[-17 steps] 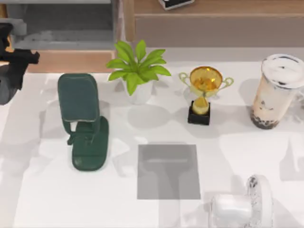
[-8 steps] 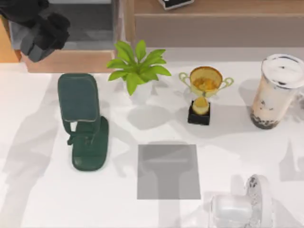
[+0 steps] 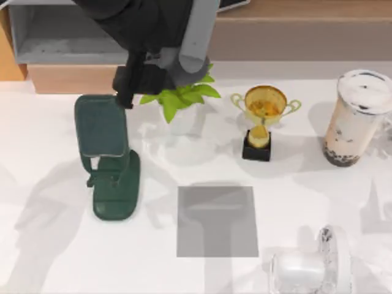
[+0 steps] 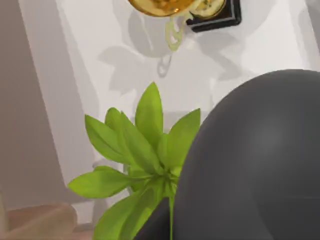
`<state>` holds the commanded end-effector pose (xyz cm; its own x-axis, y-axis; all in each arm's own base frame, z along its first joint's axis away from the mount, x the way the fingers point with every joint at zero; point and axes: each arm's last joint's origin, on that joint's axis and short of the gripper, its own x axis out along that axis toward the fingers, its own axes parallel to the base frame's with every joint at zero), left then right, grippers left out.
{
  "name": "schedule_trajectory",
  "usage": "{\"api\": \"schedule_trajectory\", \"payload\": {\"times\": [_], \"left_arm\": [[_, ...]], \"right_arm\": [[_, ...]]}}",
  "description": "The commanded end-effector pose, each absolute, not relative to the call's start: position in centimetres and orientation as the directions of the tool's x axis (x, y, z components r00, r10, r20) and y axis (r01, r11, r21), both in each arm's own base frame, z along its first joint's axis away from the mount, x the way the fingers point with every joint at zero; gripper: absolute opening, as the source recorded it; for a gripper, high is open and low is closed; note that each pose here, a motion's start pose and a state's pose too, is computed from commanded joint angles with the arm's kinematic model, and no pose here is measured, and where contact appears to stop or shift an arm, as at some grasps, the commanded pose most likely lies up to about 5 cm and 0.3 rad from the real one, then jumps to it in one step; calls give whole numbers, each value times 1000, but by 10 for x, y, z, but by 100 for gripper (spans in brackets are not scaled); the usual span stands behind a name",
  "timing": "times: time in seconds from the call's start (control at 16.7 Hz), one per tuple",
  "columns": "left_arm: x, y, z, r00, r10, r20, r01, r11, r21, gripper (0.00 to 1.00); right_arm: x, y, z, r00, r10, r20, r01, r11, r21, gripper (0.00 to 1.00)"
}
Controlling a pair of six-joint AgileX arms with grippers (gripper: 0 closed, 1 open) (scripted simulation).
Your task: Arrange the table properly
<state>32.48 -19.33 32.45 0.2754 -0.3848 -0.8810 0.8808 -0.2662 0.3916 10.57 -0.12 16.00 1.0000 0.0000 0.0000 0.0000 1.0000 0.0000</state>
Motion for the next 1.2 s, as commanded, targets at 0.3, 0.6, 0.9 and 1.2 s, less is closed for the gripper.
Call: {"api": "schedule_trajectory", "payload": {"times": [0.3,0.6,0.9,1.2], "left_arm": [[300,-254,266,127,-307,-943,545,-773,324,0],[284,-290,189,18,-119,-993,168,-978,120,0],[278,-301,145,-16,-3,-1000,-18,-1000,3,0],[279,-300,145,-16,-2,-1000,-20,-1000,2,0]], "right_arm": [[106,-1,160,1000,0,0,0,1000,0,100],[106,-1,160,1000,0,0,0,1000,0,100],[106,-1,160,1000,0,0,0,1000,0,100],[106,-1,160,1000,0,0,0,1000,0,100]]}}
